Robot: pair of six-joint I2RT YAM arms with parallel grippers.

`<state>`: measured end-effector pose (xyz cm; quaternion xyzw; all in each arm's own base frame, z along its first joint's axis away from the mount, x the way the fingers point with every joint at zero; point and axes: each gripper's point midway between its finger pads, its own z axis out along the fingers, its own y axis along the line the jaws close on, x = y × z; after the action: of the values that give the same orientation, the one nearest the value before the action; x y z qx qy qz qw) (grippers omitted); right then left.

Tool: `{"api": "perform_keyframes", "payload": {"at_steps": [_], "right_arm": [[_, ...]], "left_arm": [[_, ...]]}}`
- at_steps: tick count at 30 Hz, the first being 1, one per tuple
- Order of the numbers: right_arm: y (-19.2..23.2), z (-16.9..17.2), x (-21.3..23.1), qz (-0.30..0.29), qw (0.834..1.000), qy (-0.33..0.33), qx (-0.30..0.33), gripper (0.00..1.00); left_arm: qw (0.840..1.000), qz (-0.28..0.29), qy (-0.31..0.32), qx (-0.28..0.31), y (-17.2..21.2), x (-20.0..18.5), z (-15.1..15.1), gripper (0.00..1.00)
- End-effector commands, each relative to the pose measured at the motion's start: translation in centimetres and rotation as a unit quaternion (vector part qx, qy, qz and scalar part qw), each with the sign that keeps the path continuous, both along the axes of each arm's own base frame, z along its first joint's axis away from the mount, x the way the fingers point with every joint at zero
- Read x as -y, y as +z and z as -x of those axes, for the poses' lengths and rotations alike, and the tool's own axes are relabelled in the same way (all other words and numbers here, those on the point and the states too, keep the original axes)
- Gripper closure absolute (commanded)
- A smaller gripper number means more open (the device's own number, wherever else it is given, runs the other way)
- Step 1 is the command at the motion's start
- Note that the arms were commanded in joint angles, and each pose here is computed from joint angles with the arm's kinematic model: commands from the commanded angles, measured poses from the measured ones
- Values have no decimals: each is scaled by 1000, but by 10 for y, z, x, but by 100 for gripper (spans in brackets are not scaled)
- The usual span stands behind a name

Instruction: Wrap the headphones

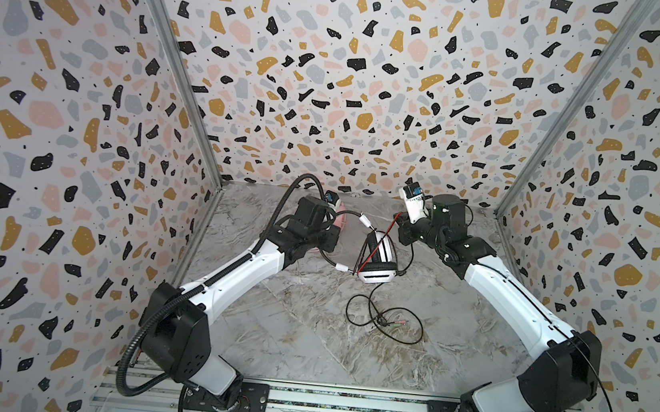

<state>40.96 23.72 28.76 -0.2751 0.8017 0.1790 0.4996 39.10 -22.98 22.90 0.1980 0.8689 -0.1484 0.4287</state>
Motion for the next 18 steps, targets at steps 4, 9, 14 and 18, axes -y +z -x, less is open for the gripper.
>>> {"api": "perform_keyframes", "payload": {"at_steps": [4, 9, 14, 18], "right_arm": [[9, -15, 6, -43, 999, -3, 5, 95], [15, -23, 3, -51, 999, -4, 5, 95], [-8, -28, 4, -55, 998, -12, -11, 95], [-36, -29, 6, -51, 998, -16, -38, 94]], "left_arm": [[989, 51, -137, 6, 15, 38, 32, 100], [985, 57, -162, -11, 10, 46, 37, 100], [979, 76, -191, -11, 17, 53, 47, 100], [970, 94, -223, -19, 21, 62, 55, 100]]}}
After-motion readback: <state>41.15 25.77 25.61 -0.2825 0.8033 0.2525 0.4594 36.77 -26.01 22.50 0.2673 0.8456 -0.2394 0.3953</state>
